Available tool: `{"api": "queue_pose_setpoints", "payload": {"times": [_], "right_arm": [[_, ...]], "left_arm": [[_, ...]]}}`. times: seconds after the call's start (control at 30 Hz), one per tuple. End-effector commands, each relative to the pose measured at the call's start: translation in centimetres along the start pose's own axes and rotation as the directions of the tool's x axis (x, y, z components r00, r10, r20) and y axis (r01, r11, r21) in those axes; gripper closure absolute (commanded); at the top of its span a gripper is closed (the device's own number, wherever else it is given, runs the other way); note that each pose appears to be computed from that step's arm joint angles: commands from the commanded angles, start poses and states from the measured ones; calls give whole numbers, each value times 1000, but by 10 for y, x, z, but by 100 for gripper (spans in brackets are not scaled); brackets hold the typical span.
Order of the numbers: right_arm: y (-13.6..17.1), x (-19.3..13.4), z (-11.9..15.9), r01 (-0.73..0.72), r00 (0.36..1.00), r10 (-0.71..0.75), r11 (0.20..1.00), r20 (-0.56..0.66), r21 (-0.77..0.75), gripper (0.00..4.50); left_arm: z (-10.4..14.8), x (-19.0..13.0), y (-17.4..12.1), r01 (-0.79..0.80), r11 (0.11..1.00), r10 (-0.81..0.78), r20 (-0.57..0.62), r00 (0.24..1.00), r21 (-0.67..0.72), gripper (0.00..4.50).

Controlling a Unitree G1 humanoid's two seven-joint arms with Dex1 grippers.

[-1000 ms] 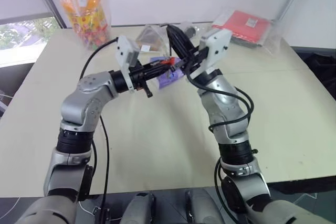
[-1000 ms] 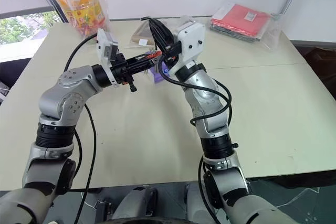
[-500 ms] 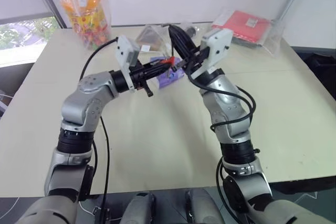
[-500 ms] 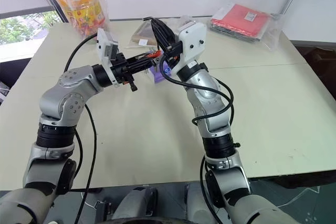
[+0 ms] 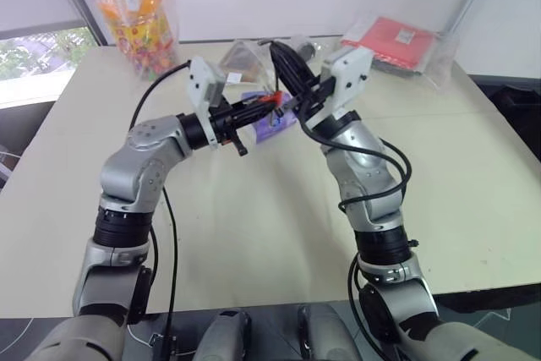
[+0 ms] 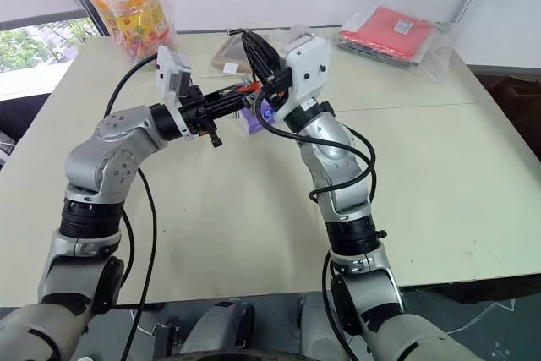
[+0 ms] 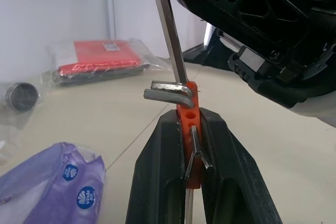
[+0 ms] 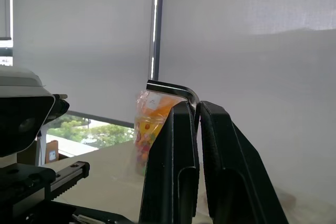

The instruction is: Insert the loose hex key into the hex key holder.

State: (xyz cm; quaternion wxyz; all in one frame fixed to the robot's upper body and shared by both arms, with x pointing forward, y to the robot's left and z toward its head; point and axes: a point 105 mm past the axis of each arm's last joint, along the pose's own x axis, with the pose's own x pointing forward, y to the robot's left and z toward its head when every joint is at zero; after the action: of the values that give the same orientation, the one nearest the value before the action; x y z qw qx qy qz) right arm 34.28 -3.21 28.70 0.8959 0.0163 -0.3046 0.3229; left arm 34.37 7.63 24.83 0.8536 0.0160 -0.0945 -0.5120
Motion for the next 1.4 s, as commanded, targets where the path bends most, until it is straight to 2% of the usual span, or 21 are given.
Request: {"api": "queue_pose_setpoints", "payload": {"times": [0.03, 1.07, 1.17, 1.37, 1.4], "right_arm": [[5, 2, 12, -16, 999, 17, 1000, 49, -17, 448], [-1, -2, -1, 9, 1000, -9, 999, 12, -47, 448], [-2, -4, -3, 9, 1000, -9, 999, 4, -46, 341], [-12, -17, -7, 13, 999, -15, 998, -32, -60, 25], [-13, -20, -7, 11, 999, -13, 998, -38, -60, 4]], "left_arm": [[17, 0, -1, -1, 999, -2, 44, 999, 49, 450], [29, 1, 0, -10, 1000, 8, 100, 995, 10, 450], [29, 1, 0, -9, 1000, 8, 100, 995, 10, 450], [28, 1, 0, -8, 1000, 7, 99, 995, 11, 450], [28, 1, 0, -8, 1000, 7, 98, 995, 11, 450]]}}
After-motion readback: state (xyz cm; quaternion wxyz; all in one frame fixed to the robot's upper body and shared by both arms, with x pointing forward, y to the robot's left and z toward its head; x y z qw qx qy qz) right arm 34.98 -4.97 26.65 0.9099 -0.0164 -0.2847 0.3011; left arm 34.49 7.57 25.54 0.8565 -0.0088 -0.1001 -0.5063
